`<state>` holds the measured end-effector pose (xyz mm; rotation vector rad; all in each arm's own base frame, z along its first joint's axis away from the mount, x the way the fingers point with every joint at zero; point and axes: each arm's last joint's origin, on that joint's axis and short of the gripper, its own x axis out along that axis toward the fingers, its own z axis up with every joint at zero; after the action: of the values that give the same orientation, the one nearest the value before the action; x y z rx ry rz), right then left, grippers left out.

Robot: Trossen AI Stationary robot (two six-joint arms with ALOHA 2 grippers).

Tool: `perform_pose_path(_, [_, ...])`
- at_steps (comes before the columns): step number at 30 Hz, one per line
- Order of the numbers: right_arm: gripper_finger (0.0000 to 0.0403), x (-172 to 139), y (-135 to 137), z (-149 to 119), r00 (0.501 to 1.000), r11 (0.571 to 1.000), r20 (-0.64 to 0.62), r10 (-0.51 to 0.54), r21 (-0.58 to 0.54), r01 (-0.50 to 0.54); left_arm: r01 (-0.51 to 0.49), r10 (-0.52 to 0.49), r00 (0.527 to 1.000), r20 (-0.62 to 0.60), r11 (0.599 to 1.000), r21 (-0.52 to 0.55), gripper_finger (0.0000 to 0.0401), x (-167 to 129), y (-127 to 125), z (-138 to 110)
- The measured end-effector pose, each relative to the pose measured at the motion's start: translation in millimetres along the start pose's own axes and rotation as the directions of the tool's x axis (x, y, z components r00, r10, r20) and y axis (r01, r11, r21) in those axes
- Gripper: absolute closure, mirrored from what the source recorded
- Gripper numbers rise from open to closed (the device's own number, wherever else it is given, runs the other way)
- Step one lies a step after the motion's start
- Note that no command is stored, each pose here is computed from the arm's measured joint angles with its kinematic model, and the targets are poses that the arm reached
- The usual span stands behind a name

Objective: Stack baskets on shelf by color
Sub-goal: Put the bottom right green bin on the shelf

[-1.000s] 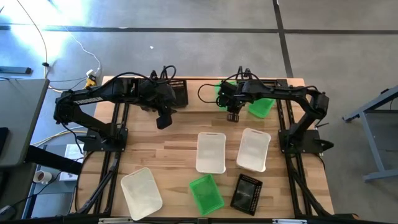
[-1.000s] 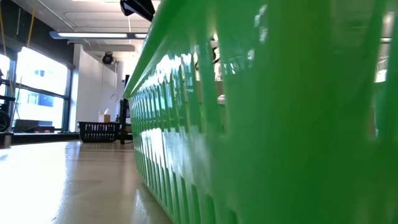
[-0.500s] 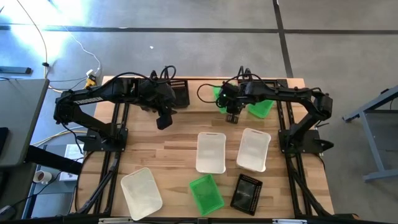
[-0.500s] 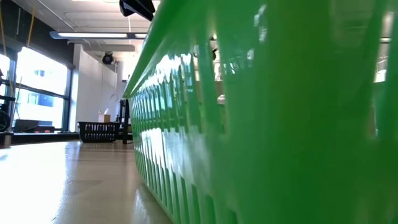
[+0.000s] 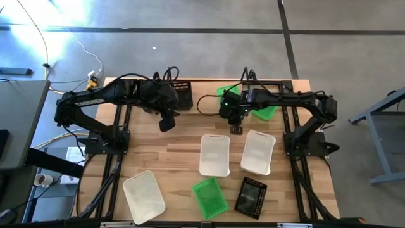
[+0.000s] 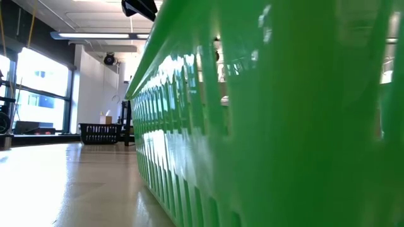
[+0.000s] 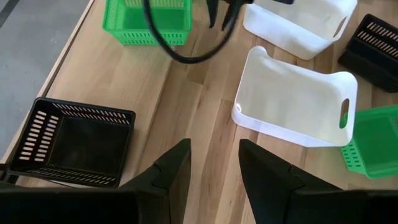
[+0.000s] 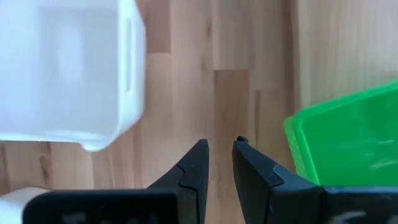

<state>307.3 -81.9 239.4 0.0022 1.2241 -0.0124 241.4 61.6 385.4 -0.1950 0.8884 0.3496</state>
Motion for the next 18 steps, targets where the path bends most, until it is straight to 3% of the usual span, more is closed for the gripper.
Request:
perform_pose_path(9, [0.0345,15.1,-11.4,5.4,0.998,0.998,0.011,-0.060,0.008,0.060,-0.027,0.027,1.000,0.006,1.000,0.000,0.0276,0.0,0.8,0.3])
perform_pose_path(18, [0.0345,24.7,-31.9,5.0,0.992,0.988,0.011,-0.127,0.091,0.126,-0.041,0.041,0.999,0.012,0.999,0.001,0.0276,0.0,1.1,0.8])
